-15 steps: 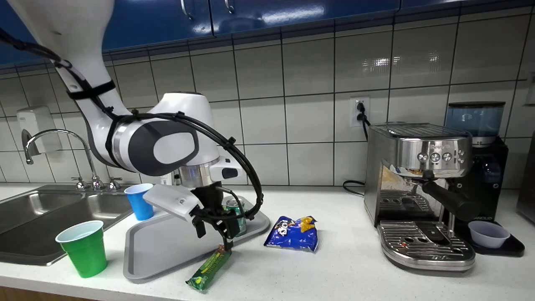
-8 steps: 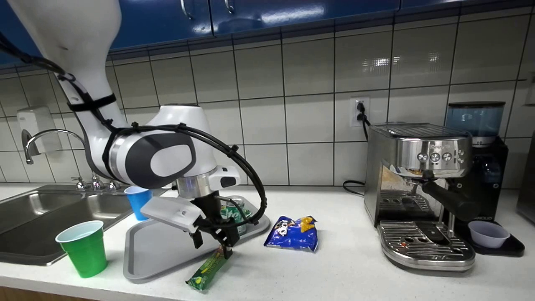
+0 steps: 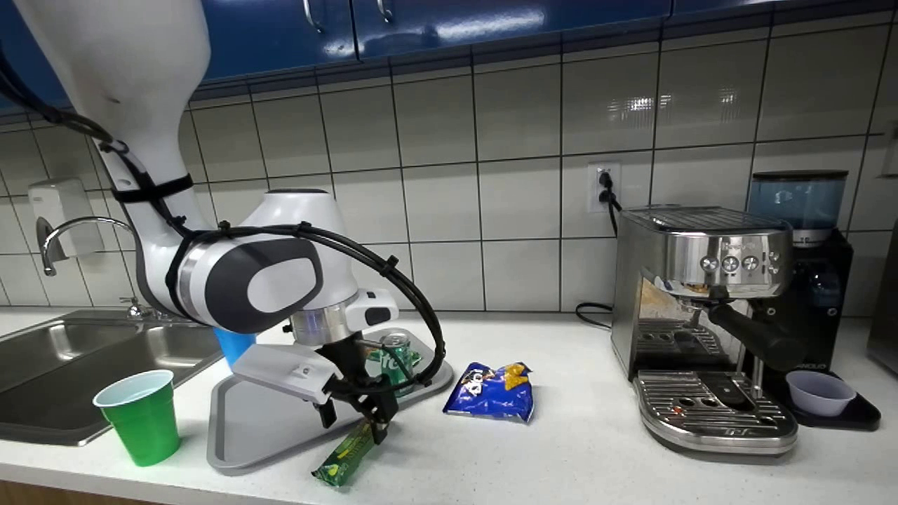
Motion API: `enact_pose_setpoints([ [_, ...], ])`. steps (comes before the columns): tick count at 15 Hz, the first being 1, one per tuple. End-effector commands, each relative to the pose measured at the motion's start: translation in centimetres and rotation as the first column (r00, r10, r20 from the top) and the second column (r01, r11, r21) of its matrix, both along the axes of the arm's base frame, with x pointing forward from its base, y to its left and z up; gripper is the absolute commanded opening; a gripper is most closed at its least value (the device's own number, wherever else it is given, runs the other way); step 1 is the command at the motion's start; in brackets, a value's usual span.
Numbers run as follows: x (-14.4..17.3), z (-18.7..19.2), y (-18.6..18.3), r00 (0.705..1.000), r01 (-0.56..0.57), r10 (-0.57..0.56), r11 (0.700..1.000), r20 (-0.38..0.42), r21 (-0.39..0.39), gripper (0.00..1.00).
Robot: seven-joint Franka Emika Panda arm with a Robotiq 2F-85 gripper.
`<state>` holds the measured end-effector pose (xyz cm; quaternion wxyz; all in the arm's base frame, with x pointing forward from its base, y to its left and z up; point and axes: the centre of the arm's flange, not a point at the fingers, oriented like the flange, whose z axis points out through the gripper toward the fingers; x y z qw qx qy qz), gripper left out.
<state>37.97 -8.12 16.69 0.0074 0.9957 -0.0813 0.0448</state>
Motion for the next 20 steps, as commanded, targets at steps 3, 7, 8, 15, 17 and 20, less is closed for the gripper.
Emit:
enact_pose_setpoints([
  [3, -0.3, -1.1, 0.6, 0.999, -0.043, 0.043, 0.999, 0.010, -0.022, 1.00],
  [7, -0.1, -1.8, 0.9, 0.999, -0.045, 0.045, 0.999, 0.007, -0.030, 1.00],
  [8, 0.0, -1.9, 1.1, 0.999, -0.046, 0.046, 0.998, 0.007, -0.031, 1.00],
  [15, 0.1, -2.7, 0.9, 0.996, -0.084, 0.084, 0.995, 0.002, -0.050, 1.00],
  [17, 0.2, -2.8, 0.6, 0.997, -0.081, 0.081, 0.995, 0.002, -0.054, 1.00],
  [20, 0.2, -2.6, 0.3, 0.997, -0.077, 0.077, 0.996, 0.005, -0.053, 1.00],
])
